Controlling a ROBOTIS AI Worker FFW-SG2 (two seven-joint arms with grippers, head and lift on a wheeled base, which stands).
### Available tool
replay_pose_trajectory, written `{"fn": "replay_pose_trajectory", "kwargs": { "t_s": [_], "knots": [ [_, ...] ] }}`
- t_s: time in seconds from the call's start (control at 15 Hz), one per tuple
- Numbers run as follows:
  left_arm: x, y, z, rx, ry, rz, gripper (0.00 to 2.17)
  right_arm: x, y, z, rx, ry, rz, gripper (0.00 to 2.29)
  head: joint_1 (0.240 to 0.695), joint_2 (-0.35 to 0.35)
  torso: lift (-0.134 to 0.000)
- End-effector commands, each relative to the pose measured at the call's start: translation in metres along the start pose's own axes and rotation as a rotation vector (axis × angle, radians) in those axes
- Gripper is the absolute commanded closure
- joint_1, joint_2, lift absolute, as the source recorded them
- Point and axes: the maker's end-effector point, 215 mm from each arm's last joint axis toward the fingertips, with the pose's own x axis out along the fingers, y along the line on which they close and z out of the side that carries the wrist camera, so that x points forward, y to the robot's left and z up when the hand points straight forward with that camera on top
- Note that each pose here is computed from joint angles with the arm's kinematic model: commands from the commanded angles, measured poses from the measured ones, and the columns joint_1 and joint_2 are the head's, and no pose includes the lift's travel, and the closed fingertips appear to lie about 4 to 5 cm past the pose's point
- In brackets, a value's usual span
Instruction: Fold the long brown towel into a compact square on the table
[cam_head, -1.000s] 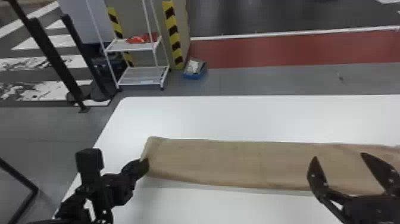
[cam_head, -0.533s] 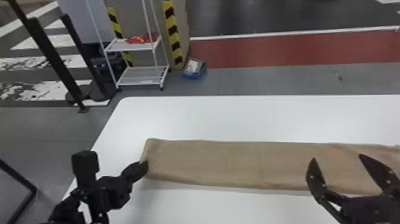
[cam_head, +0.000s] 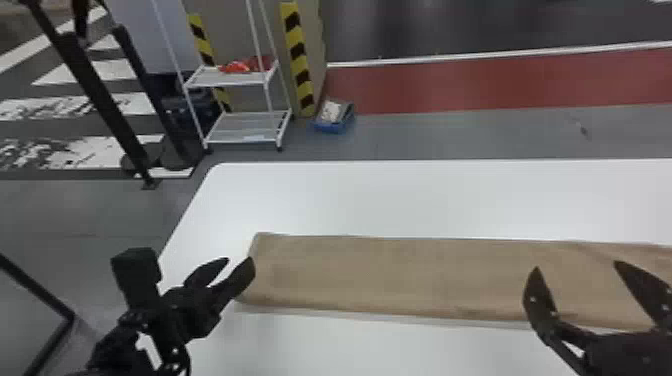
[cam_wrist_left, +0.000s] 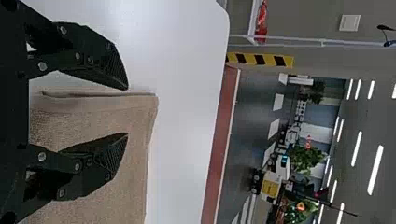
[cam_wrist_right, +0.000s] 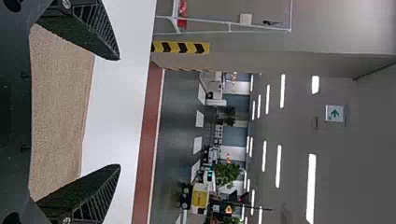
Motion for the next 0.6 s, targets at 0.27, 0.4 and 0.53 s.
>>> {"fn": "replay_pose_trajectory", "kwargs": {
  "t_s": [0.27,0.4,0.53],
  "knots": [
    [0.010,0.008,-0.049,-0.087,0.202,0.016,0.02,0.010,0.006,-0.004,0.008,0.013,0.008,0.05,0.695,0.205,-0.124],
    [0.011,0.009,-0.055,-0.095,0.224,0.016,0.04,0.012,0.010,-0.003,0.011,0.011,0.014,0.05,0.695,0.211,-0.124],
    [0.010,0.004,-0.051,-0.102,0.214,-0.013,0.46,0.013,0.010,-0.004,0.012,0.014,0.015,0.05,0.695,0.213,-0.124]
  ]
}}
